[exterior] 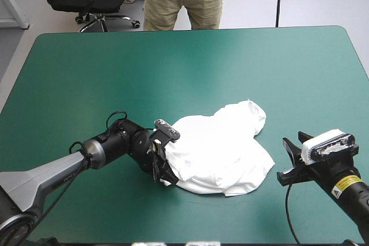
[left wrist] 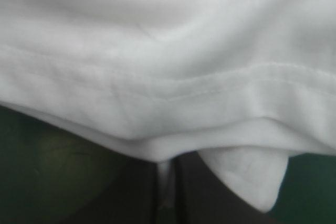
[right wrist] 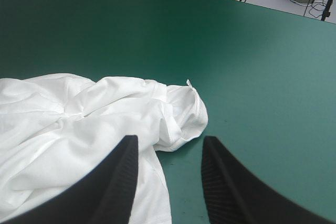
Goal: Fold the cloth
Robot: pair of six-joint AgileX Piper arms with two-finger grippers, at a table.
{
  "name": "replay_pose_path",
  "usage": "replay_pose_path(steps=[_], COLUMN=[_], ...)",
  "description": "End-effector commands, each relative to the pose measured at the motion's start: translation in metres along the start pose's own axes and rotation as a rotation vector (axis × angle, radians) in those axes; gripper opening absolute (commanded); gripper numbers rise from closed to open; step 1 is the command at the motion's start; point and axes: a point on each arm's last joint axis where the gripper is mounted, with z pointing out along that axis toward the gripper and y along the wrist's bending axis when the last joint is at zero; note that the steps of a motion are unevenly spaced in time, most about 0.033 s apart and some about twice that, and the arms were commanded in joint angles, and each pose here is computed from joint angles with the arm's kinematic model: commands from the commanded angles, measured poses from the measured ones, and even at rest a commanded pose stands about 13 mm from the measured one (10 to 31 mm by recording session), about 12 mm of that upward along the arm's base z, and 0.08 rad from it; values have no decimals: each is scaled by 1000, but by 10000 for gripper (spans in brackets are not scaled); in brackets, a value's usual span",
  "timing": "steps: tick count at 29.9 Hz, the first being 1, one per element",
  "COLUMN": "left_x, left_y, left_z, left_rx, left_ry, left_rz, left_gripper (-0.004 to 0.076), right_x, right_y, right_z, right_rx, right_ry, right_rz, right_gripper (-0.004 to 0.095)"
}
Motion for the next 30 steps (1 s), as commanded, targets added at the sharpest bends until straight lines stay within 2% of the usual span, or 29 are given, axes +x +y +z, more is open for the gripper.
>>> replay_pose_path(steps=[1, 5, 11, 12, 16, 18, 23, 30], left_x=[-2, -1, -1, -1, -1, -1, -3, -4], left_y=[-1, -1, -1, -1, -1, -1, -1, -1], left_z=[-7, -7, -7, -7, -7, -7, -7, -7], left_rx=[-6, -5, -7, -6, -6, -6, -7, -9], left_ry=[-16, -12, -10, -8, -8, -8, -28, -40], left_rz=[19, 19, 21, 21, 17, 17, 15, 6], left_gripper=[-17, -17, -17, -17, -17, -17, -17, -17], right_x=[-17, -23, -49, -56, -66, -70, -79, -53], right_y=[-2, -3, -3, -4, -17, -27, -42, -47], right_z=[-2, 15, 70, 78, 118, 138, 177, 222], right_rx=[16, 29, 44, 49, 103, 87, 10, -16], right_ry=[-94, -15, 135, 154, 372, 459, 504, 654], right_rz=[19, 3, -62, -57, 36, 70, 91, 70], right_gripper=[378, 382, 461, 472, 506, 518, 517, 517])
